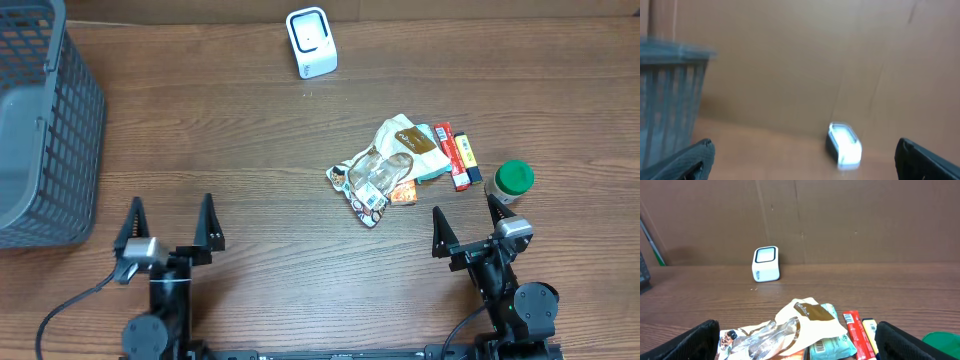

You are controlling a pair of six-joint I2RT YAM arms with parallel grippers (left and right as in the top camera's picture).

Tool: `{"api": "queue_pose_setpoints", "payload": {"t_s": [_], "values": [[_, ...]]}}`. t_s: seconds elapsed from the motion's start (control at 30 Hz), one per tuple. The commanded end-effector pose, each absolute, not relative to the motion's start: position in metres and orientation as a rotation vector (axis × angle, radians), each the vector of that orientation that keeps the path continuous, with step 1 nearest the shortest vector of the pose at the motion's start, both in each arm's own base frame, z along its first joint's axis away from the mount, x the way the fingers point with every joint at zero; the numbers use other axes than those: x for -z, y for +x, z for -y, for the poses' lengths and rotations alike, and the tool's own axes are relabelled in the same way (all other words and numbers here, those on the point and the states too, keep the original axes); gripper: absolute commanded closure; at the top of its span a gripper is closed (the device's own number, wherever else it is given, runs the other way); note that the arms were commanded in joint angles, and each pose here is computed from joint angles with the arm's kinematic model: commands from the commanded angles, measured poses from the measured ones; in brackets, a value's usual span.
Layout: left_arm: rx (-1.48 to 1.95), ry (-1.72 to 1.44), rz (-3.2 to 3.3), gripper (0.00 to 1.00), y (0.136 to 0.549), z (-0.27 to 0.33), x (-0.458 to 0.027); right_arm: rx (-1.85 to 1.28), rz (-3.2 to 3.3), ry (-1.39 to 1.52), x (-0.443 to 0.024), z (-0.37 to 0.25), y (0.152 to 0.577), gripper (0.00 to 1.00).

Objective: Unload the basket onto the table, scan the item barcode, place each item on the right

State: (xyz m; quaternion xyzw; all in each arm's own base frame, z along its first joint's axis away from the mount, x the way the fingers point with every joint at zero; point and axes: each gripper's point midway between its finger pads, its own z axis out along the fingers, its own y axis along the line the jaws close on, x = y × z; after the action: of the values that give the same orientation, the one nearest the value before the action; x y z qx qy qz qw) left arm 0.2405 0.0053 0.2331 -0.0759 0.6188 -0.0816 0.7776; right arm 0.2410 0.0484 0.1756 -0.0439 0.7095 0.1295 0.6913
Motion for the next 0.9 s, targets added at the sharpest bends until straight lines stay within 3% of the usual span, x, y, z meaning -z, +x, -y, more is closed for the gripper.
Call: {"api": "queue_pose_setpoints", "payload": {"t_s": [0.0,0.13,0.87], "values": [[0.166,-0.190,-1.462,0.00,0.246,-0.007,-0.199,-0.274,-1.585,-0.093,-0.173,-0.046,0.242,0.00],[0.139,-0.206,-1.641,0.00,0.246,-0.008,-0.155,-0.274,-1.585,-0.093,-0.173,-0.046,0.242,0.00],[0.086,-0.141,-1.642,0.00,0.246,-0.007,-0.156,-0.274,-1.585,-0.093,-0.173,-0.046,0.242,0.00]]}}
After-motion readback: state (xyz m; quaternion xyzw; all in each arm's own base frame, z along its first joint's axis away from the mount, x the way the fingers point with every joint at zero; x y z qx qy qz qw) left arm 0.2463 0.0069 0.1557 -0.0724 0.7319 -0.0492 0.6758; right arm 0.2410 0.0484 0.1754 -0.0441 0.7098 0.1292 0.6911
